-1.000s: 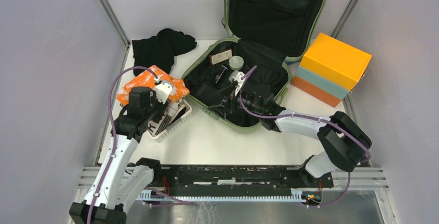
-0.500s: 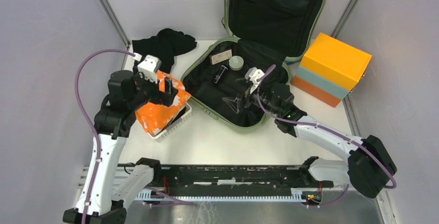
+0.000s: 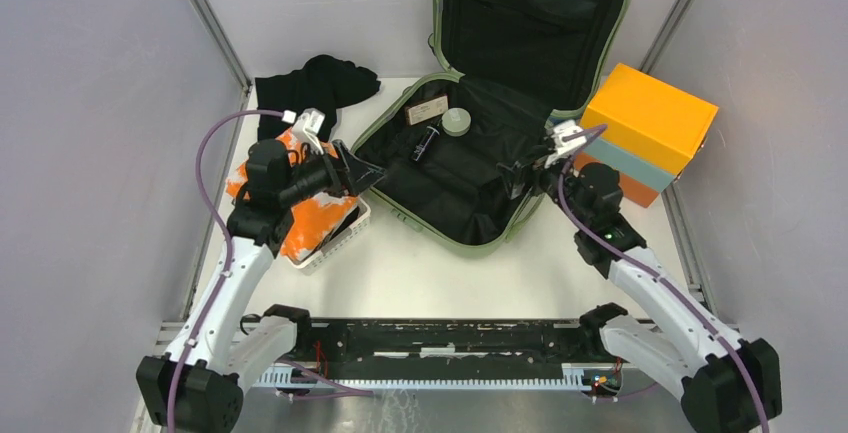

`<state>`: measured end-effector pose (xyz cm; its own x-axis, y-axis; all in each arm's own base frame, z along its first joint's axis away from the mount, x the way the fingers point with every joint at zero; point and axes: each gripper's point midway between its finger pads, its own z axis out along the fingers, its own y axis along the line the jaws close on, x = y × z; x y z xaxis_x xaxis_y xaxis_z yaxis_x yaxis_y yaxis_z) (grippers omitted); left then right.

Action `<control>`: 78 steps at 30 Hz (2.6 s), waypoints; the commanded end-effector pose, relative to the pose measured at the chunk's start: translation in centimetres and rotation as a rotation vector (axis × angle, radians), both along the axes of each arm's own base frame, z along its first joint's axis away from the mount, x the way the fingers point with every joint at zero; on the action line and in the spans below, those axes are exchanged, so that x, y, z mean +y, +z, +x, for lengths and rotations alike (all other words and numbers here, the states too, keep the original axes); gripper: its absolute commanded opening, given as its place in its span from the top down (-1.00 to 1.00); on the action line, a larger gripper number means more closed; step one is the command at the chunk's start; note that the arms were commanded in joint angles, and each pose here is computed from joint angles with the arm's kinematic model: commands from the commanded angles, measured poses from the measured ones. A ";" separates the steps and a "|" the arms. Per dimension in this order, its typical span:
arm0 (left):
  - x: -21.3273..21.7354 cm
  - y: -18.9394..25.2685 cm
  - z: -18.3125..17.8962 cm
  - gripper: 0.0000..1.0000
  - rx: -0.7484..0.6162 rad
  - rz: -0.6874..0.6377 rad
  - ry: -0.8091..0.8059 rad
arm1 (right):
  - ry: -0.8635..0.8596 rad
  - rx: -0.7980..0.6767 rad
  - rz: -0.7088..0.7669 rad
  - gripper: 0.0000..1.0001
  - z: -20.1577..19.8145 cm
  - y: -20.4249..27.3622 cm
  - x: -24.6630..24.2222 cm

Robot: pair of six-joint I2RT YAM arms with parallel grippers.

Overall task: Open, take out, and arrange the luggage
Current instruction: Place the clothes in the bin, then adjust the storage box at the center of the board.

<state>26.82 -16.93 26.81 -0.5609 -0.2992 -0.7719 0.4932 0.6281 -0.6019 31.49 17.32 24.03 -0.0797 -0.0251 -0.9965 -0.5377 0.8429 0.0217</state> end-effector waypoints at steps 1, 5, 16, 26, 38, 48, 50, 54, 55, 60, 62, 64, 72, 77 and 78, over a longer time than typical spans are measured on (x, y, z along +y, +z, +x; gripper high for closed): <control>0.0 2.9 0.6 -0.63 -0.102 0.075 -0.031 | -0.219 0.077 0.100 -0.82 0.9 -0.2 -5.2; 2.7 1.4 2.1 -0.65 -0.121 0.290 0.057 | -0.351 0.115 0.194 -0.78 1.6 -0.2 -9.0; 4.1 -4.4 2.1 -0.58 -0.090 0.430 0.103 | -0.704 0.019 0.230 -0.68 3.4 5.2 -18.8; 3.8 -7.4 1.2 -0.30 -0.114 0.521 0.097 | -0.640 0.141 0.218 0.11 5.2 4.4 -18.8; 3.2 -8.3 1.1 -0.25 -0.090 0.547 0.073 | -0.987 0.007 0.204 -0.79 -1.6 5.5 -25.8; 3.0 -8.4 1.2 -0.26 -0.083 0.542 0.070 | -1.061 0.035 0.316 -0.84 0.7 6.9 -30.8; 2.6 -8.8 1.2 -0.27 -0.069 0.541 0.055 | -1.125 0.030 0.283 -0.84 -0.2 6.8 -32.1; 1.5 -9.9 0.9 -0.27 -0.033 0.533 0.004 | -1.216 0.021 0.236 -0.82 -2.0 6.1 -34.3; 1.3 -10.1 0.9 -0.27 -0.027 0.531 -0.007 | -1.232 0.021 0.236 -0.81 -2.2 5.8 -34.7; 1.1 -10.5 0.7 -0.27 -0.014 0.533 -0.017 | -1.239 0.048 0.283 -0.81 -1.2 4.3 -36.5; 1.1 -10.7 0.6 -0.27 -0.010 0.536 -0.017 | -1.234 0.083 0.310 -0.82 -0.6 3.3 -37.3; 1.2 -10.9 0.6 -0.27 -0.003 0.540 -0.015 | -1.219 0.071 0.334 -0.83 0.3 3.5 -38.0; 1.5 -11.5 0.8 -0.27 0.020 0.561 -0.003 | -1.091 0.115 0.439 -0.86 4.2 3.1 -39.0; 1.7 -11.6 1.1 -0.27 0.023 0.572 0.007 | -1.000 0.133 0.532 -0.77 5.5 2.5 -37.6; 1.7 -11.6 1.1 -0.27 0.023 0.574 0.006 | -0.984 0.133 0.544 -0.75 5.5 2.6 -37.3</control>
<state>27.05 -15.35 14.32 -0.6093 0.1595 -0.7767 0.4821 0.8522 -0.2032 35.55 -21.18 23.13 -0.0041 0.5230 -0.8523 0.5175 0.7304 0.4457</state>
